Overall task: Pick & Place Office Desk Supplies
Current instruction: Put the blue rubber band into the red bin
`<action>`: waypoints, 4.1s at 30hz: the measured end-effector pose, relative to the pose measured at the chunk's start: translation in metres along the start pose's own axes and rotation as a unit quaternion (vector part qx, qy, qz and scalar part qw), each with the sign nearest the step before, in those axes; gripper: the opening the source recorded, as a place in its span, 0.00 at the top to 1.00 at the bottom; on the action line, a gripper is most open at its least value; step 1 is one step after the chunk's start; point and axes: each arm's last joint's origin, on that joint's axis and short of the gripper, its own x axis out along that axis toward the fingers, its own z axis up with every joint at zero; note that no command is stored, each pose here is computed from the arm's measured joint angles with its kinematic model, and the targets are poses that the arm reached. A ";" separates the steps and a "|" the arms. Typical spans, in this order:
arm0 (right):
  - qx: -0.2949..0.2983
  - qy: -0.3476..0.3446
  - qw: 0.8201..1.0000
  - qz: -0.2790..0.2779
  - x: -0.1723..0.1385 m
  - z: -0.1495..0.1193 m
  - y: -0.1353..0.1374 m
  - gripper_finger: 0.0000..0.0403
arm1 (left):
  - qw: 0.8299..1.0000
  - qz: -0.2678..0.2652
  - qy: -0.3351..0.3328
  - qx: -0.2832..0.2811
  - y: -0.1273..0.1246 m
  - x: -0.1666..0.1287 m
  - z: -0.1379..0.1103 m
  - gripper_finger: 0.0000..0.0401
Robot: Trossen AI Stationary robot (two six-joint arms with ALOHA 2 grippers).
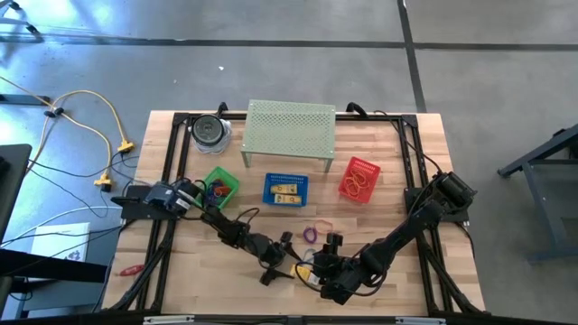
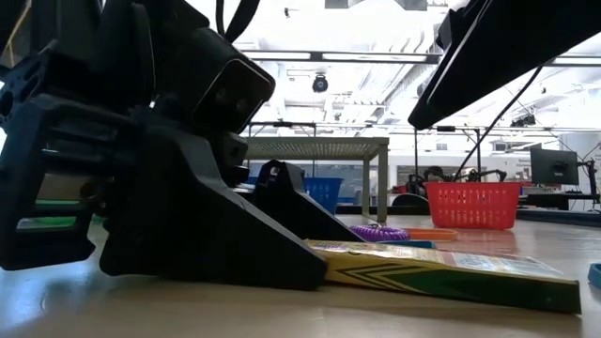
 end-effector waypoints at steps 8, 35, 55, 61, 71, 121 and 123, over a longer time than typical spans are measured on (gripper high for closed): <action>0.000 0.000 1.000 0.000 0.000 0.000 0.000 0.47 | 1.000 0.015 0.000 -0.004 0.001 0.000 0.000 0.42; -0.002 0.003 1.000 -0.002 0.000 -0.001 0.000 0.47 | 0.987 0.132 0.087 0.015 -0.034 -0.034 0.055 0.61; 0.002 0.003 1.000 -0.005 0.000 -0.001 -0.001 0.47 | 0.965 0.190 -0.042 -0.176 -0.048 -0.054 0.100 0.61; 0.066 -0.038 0.995 -0.069 0.000 0.000 -0.007 0.47 | 0.956 0.175 -0.097 -0.216 -0.048 -0.055 0.112 0.61; 0.073 0.002 0.997 -0.003 0.000 -0.002 0.001 0.47 | 0.962 0.164 -0.118 -0.183 -0.056 -0.058 0.118 0.61; 0.127 -0.290 0.931 -0.180 -0.046 -0.044 0.003 0.47 | 0.947 0.166 -0.170 -0.217 -0.057 -0.076 0.147 0.61; 0.142 -0.274 0.936 -0.167 -0.039 -0.035 0.001 0.47 | 0.947 0.167 -0.170 -0.217 -0.057 -0.076 0.147 0.61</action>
